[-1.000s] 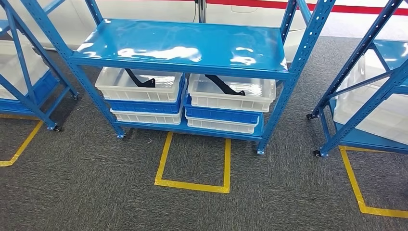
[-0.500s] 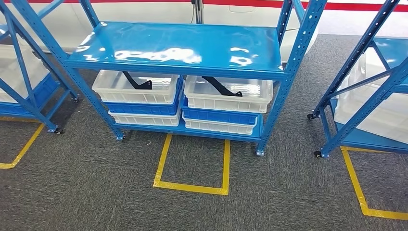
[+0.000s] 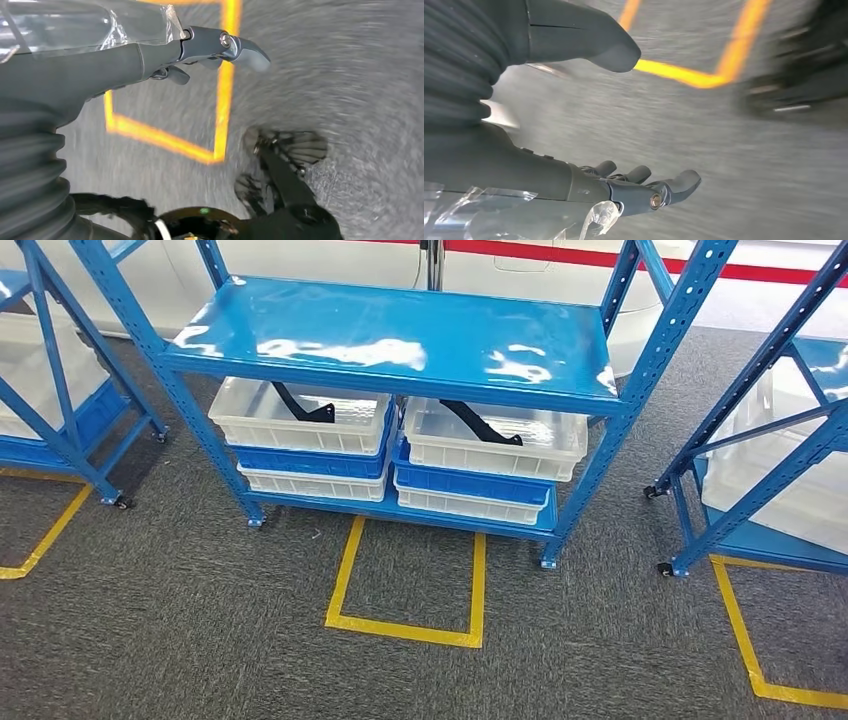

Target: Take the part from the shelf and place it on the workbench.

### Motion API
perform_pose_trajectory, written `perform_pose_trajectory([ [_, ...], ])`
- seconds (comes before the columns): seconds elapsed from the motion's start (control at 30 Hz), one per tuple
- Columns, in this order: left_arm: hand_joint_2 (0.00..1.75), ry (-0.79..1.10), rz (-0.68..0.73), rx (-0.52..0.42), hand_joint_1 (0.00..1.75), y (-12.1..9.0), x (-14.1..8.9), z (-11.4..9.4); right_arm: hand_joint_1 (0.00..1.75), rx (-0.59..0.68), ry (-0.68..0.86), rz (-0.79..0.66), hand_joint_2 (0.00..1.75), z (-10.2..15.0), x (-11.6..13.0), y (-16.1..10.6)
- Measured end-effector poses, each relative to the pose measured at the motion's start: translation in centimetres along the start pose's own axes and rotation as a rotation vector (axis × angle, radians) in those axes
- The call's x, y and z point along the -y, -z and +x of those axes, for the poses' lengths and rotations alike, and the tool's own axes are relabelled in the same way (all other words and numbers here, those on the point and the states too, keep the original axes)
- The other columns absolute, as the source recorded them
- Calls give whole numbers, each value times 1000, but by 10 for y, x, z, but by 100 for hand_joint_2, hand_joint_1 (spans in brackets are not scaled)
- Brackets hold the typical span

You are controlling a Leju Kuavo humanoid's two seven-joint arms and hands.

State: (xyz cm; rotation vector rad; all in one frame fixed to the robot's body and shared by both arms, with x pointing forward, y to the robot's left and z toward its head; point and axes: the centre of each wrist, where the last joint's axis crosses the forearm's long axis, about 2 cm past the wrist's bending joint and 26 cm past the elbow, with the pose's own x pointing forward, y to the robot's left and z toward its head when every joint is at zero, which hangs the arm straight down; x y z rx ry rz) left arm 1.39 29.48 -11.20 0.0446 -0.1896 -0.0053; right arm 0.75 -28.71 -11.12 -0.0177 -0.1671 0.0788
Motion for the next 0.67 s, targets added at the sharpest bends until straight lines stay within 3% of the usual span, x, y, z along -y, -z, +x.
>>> perform_pose_trajectory([
  [0.17,175,185,4,-4,0,2,0,14,0,-64,1,-34,175,-3,4,0],
  [0.33,175,290,24,-12,0,3,-2,25,0,-91,-5,-53,175,10,3,2],
  [0.67,175,363,68,-37,0,4,-12,41,0,-128,-44,-74,175,30,-1,4],
])
